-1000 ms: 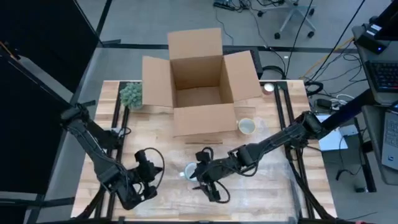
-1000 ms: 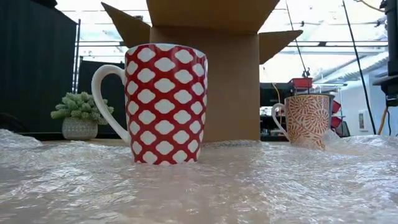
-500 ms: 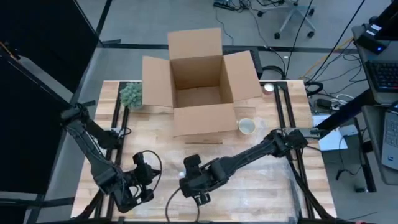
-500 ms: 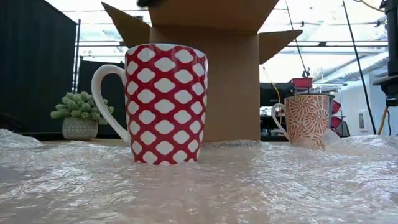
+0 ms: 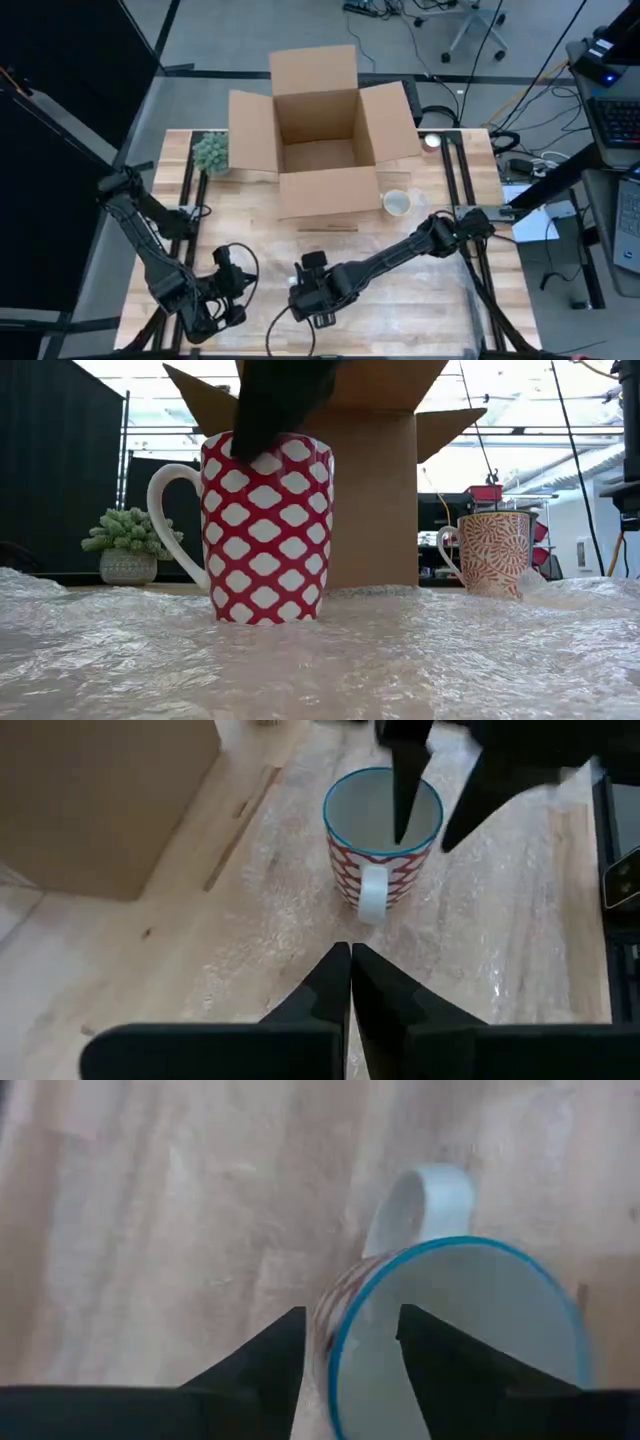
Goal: Wrap mug
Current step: Wrap the red cup in the bubble wrap
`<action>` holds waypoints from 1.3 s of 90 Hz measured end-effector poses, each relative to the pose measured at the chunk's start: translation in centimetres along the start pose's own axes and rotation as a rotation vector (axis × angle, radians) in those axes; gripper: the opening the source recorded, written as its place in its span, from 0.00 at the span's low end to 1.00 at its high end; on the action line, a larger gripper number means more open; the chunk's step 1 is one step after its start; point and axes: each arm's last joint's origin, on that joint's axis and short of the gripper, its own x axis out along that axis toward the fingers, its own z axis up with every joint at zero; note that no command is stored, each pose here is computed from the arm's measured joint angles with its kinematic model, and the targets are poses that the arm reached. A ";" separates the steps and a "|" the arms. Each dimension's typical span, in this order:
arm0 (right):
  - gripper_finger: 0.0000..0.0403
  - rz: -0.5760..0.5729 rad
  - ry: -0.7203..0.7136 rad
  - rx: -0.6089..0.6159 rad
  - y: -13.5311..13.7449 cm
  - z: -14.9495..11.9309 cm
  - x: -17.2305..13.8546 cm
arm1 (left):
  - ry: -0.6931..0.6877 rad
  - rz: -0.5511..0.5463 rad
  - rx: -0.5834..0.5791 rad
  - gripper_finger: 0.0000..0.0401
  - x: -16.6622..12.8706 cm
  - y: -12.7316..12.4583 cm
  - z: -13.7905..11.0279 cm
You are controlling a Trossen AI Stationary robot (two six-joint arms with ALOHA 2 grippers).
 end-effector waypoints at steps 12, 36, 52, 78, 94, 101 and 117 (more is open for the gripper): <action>0.21 -0.001 0.025 0.001 0.0 -0.2 0.6 | -0.006 0.001 -0.002 0.00 0.0 0.0 0.0; 0.03 0.015 0.024 -0.038 -0.1 0.0 0.5 | -0.018 0.008 0.003 0.00 0.0 0.0 0.1; 0.01 0.034 -0.109 -0.042 -0.2 1.5 -1.3 | -0.025 0.012 0.005 0.00 0.0 0.0 0.1; 0.01 0.060 -0.145 0.002 -2.2 2.3 0.3 | -0.027 0.013 0.001 0.00 0.0 0.0 0.1; 0.01 0.100 -0.137 0.017 -2.5 2.3 0.9 | -0.027 0.012 -0.002 0.00 0.1 0.0 0.1; 0.01 0.133 -0.141 0.016 -2.3 2.3 1.1 | -0.027 0.012 -0.002 0.00 0.0 0.0 0.1; 0.03 0.126 -0.141 0.019 -2.2 2.4 1.5 | -0.027 0.011 -0.003 0.00 0.0 0.0 0.1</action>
